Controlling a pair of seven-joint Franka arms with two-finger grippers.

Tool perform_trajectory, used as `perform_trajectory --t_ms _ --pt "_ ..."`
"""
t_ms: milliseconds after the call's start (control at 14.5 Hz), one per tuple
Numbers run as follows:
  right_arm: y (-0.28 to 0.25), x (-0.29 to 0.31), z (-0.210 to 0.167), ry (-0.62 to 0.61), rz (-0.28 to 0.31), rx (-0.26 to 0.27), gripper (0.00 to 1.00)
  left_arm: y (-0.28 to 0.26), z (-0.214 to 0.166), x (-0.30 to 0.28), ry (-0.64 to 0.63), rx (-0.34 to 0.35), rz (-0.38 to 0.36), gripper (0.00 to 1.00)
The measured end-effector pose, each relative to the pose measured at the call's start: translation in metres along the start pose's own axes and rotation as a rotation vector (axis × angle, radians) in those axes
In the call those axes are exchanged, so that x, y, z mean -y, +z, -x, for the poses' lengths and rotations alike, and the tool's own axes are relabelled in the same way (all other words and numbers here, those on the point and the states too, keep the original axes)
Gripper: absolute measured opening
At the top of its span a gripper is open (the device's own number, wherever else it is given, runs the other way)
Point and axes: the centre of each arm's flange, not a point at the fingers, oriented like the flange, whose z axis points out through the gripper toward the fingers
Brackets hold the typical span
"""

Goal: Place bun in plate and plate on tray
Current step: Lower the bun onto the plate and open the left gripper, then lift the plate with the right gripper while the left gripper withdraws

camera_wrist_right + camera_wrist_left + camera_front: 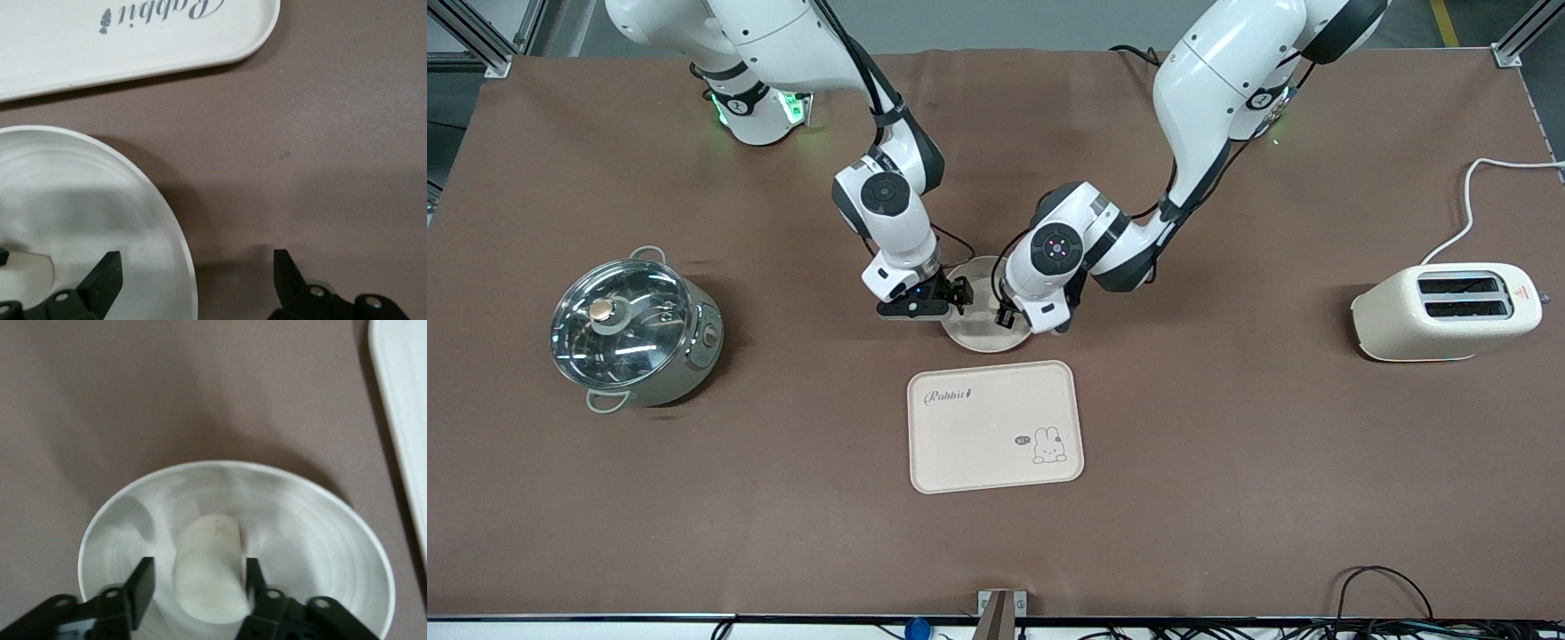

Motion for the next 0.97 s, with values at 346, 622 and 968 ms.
perform_trajectory --t_ms 346,622,968 --pt "-0.001 0.001 -0.001 -0.001 -0.005 -0.006 1.0 -0.042 -0.016 -0.021 0.002 -0.033 0.032 1.0" --pt "-0.002 0.001 -0.001 -0.002 -0.012 -0.014 0.84 -0.159 -0.057 -0.048 0.139 -0.135 0.05 1.0" --pt "-0.002 0.003 0.0 0.016 -0.014 -0.014 0.29 -0.314 -0.143 -0.038 0.43 -0.205 0.097 1.0"
